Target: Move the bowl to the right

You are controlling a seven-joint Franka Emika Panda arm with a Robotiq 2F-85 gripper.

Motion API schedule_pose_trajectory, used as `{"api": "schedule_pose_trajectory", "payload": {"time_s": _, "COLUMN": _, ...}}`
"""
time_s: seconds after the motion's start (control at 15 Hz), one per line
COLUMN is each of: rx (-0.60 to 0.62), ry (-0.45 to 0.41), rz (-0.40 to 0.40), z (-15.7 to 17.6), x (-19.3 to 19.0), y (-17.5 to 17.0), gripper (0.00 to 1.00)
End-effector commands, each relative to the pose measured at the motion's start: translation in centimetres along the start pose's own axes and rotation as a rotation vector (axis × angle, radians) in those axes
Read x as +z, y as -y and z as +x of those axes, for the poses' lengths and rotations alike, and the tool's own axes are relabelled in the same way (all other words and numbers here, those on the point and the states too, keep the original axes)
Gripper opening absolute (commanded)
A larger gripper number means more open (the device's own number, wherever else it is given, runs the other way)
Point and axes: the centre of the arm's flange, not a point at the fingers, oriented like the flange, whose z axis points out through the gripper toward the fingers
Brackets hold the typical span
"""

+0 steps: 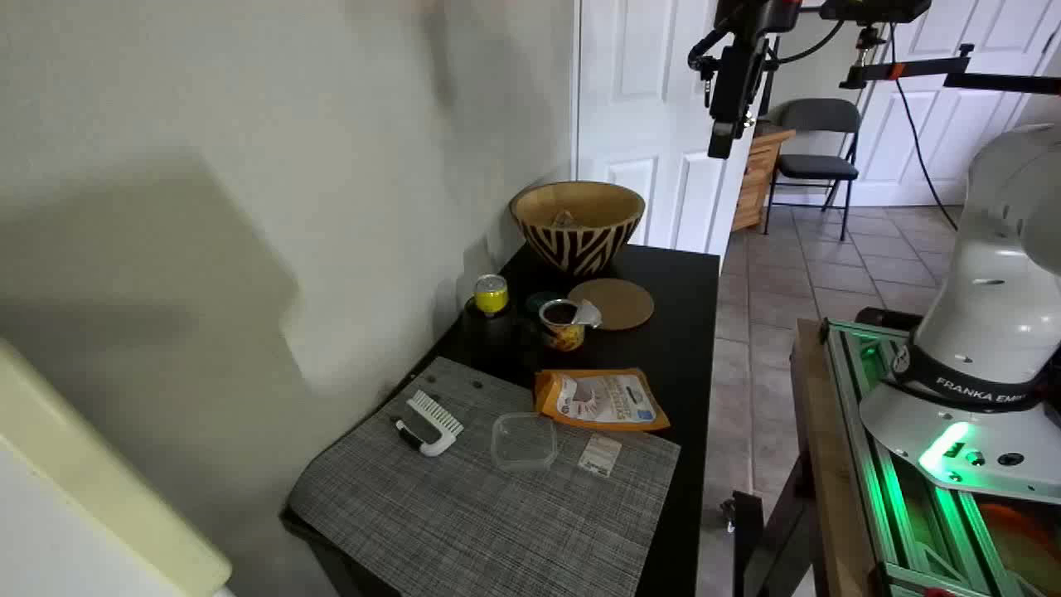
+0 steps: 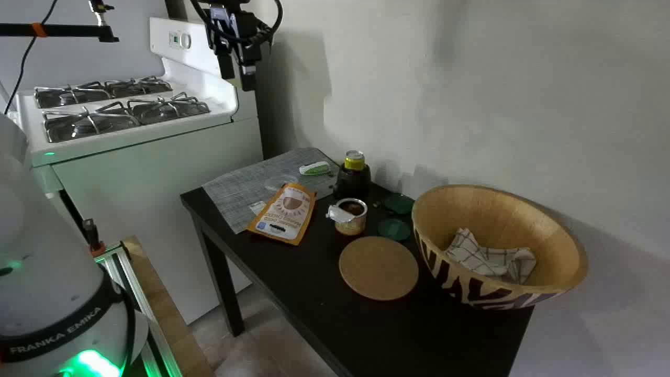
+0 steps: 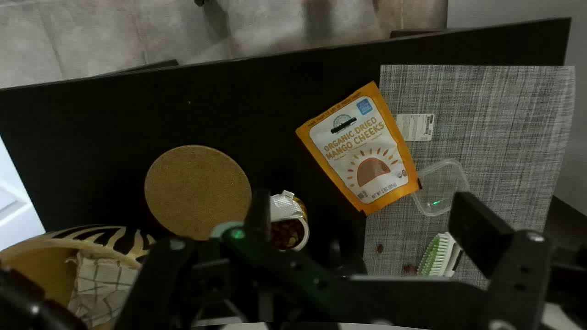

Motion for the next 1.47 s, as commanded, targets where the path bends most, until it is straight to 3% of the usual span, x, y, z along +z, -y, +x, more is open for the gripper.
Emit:
{"api": "schedule_pose_trajectory", "payload": {"time_s": 0.0, "rx": 0.000, "ry": 0.000, "rz": 0.000, "z": 0.0, "x": 0.0, "y": 0.0, "gripper": 1.00}}
{"api": "schedule_pose_trajectory", "payload": {"time_s": 0.87, "rx": 0.030, "ry": 0.005, "rz": 0.003, "z": 0.1, "x": 0.5, "y": -0.4, "gripper": 1.00}}
{"api": "schedule_pose_trajectory", "payload": {"time_s": 1.13, "rx": 0.100, "ry": -0.041, "rz": 0.066, "z": 1.5, "x": 2.1, "y": -1.9, "gripper": 1.00}}
{"api": "schedule_pose_trajectory", "payload": {"time_s": 1.4, "rx": -0.016, "ry": -0.075, "rz": 0.123, "z": 4.5, "x": 4.9, "y": -1.5, "gripper": 1.00}}
